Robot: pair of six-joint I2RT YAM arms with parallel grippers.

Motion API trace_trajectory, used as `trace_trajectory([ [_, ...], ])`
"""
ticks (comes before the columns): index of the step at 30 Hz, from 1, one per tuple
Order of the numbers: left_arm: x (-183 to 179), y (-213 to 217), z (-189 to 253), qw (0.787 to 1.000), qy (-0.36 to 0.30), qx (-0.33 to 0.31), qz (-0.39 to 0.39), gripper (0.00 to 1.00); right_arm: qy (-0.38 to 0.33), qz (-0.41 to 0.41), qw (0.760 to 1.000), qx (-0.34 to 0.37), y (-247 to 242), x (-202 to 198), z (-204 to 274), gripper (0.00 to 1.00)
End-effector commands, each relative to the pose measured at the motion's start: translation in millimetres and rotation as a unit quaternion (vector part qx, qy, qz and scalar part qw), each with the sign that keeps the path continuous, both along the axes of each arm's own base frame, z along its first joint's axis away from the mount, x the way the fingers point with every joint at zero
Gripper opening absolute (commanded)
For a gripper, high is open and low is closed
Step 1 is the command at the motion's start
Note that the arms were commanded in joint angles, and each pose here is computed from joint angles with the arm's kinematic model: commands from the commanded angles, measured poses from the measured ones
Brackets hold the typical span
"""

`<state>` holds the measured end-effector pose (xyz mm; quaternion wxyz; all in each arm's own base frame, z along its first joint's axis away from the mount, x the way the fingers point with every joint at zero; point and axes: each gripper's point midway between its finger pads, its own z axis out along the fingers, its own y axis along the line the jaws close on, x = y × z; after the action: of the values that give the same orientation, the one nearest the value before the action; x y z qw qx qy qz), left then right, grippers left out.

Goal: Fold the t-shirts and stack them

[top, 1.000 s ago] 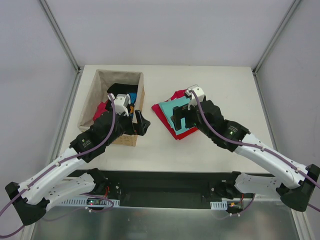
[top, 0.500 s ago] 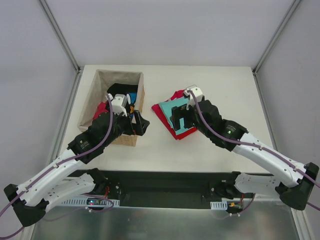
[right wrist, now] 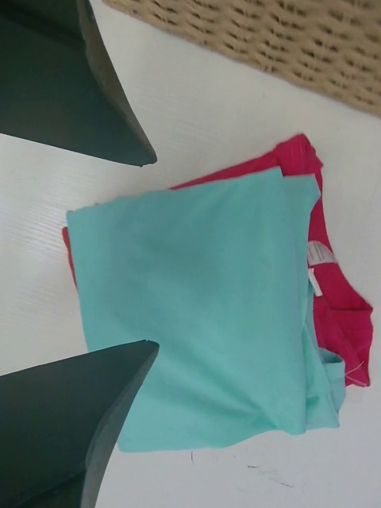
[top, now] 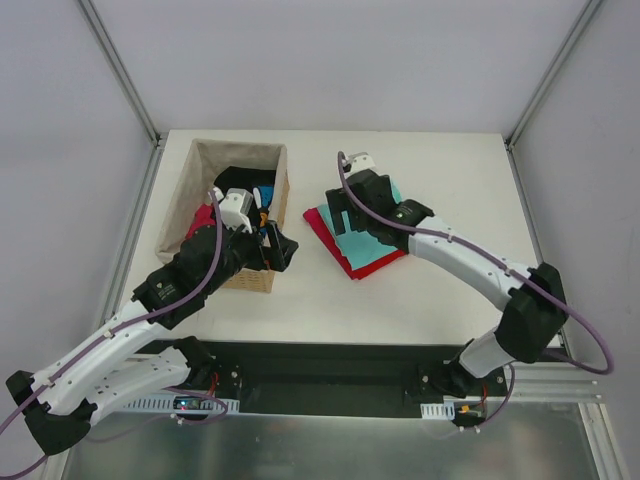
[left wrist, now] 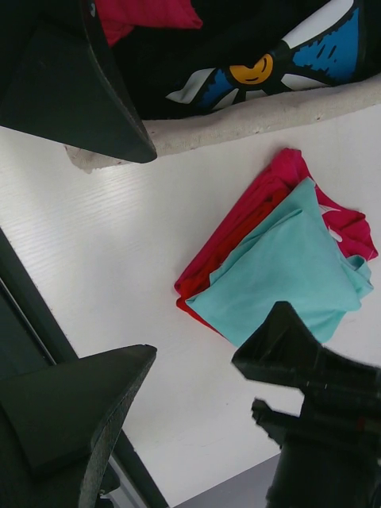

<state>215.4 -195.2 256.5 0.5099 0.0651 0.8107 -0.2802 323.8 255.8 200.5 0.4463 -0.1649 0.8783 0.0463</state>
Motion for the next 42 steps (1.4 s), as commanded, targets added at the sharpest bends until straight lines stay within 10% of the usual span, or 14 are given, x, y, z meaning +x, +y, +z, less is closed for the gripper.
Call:
trace_trajectory([
  [1,1.2,2.1,6.5,1.000,-0.014,-0.005,0.005,0.99,0.022,-0.047,0.999,0.013,-7.7,29.1,-9.3,0.96],
  [29,24.8,5.2,-14.3,0.998,0.004,0.045,0.047,0.99,0.220,-0.194,0.956,-0.013,-57.4,61.8,-190.6,0.96],
  [42,34.0,22.1,-5.8,0.996,-0.010,0.045,0.078,0.99,0.242,-0.303,0.922,0.013,-113.5,119.2,-180.2,0.96],
])
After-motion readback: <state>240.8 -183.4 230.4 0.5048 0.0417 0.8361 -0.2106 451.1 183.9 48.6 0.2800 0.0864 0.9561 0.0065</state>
